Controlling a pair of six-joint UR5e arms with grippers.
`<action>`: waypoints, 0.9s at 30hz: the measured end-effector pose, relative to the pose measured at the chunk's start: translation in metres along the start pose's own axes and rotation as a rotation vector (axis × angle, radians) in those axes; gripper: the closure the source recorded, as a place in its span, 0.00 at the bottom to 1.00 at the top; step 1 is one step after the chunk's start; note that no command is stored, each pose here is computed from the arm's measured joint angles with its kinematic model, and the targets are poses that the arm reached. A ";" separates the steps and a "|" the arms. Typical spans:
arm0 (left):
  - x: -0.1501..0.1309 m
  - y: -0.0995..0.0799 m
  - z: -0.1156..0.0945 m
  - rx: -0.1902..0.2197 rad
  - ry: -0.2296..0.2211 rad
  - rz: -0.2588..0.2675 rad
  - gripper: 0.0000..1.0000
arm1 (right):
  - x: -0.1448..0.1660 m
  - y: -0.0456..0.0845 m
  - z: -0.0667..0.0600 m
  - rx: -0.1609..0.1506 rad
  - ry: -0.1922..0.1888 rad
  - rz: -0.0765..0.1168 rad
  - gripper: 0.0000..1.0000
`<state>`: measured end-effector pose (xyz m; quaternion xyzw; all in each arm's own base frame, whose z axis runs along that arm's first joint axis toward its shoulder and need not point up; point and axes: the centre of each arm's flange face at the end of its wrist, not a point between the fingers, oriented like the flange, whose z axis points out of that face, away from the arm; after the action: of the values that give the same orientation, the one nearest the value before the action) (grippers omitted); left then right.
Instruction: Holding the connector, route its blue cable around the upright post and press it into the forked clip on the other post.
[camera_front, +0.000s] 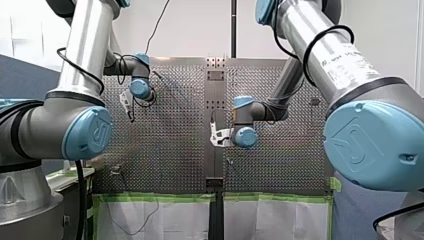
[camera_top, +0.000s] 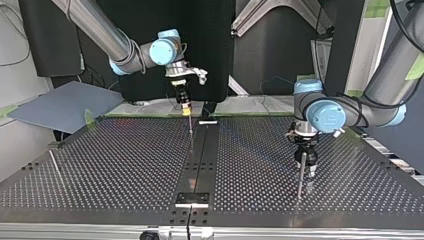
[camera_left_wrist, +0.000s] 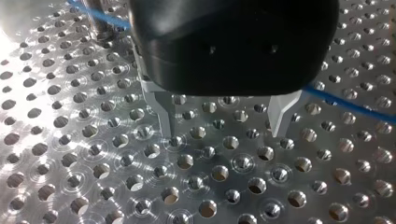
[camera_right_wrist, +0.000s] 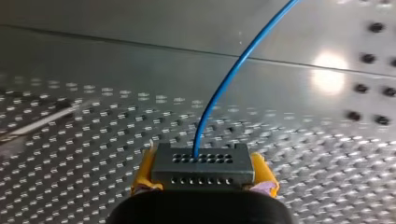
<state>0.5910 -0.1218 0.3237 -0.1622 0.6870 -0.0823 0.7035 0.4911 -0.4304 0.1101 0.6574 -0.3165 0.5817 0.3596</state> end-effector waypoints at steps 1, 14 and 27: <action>0.000 0.000 0.000 0.000 0.000 0.000 0.00 | -0.004 0.001 -0.001 -0.003 -0.004 0.002 1.00; 0.000 0.000 0.000 -0.001 0.000 0.001 0.00 | -0.084 0.003 -0.023 -0.049 -0.074 0.022 1.00; 0.000 0.000 0.000 -0.004 -0.001 0.001 0.00 | -0.113 0.009 -0.041 -0.108 -0.070 0.039 1.00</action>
<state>0.5909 -0.1216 0.3236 -0.1631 0.6869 -0.0804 0.7036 0.4476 -0.4015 0.0016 0.6505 -0.3726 0.5475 0.3719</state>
